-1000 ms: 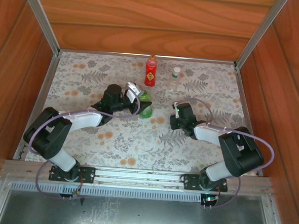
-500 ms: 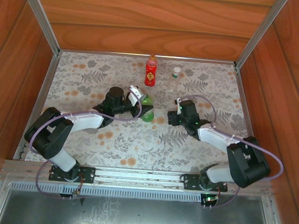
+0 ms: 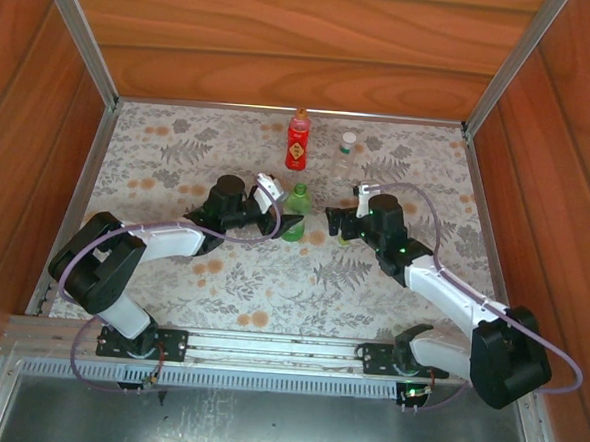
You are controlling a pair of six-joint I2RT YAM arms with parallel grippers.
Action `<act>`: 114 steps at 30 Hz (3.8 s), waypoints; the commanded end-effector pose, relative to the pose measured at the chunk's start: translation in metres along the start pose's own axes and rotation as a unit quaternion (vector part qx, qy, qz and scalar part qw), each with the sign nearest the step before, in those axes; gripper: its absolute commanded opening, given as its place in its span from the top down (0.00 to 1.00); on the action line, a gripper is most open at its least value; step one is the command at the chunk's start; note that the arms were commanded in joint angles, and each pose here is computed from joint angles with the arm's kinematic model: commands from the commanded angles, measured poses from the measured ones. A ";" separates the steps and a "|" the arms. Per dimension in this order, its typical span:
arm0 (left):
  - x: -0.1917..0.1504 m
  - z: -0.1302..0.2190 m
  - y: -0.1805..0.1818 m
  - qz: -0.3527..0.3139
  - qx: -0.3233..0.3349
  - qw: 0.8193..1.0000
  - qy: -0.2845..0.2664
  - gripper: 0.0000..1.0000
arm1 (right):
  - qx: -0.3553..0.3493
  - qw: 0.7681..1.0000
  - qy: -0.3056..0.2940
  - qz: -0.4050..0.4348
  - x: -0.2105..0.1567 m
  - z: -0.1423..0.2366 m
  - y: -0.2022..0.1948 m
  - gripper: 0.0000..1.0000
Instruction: Screw on the bottle caps
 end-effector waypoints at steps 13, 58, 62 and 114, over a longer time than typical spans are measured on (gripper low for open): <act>-0.002 0.003 -0.003 -0.015 -0.001 1.000 -0.001 0.12 | 0.056 0.998 -0.028 0.014 0.013 0.002 0.008 0.00; 0.003 0.048 -0.035 0.031 0.086 0.984 -0.152 0.01 | 0.034 0.996 -0.082 -0.010 0.015 0.054 0.004 0.00; -0.002 0.051 -0.040 0.015 0.068 0.979 -0.193 0.01 | 0.044 0.996 -0.073 -0.006 0.012 0.054 0.006 0.00; -0.028 -0.005 -0.026 -0.017 -0.023 0.987 -0.158 0.33 | -0.001 1.000 0.018 -0.022 -0.009 0.043 -0.001 0.07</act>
Point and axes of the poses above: each hand's point on the last joint's axis, 136 mm out from that joint toward the fingers, its own z axis back along the fingers, its own y axis along the line the jaws close on, x = y × z, the point moved 9 cm from there along z, back along the fingers, and after that the axes turned 13 degrees about z, right-handed, at the moved point
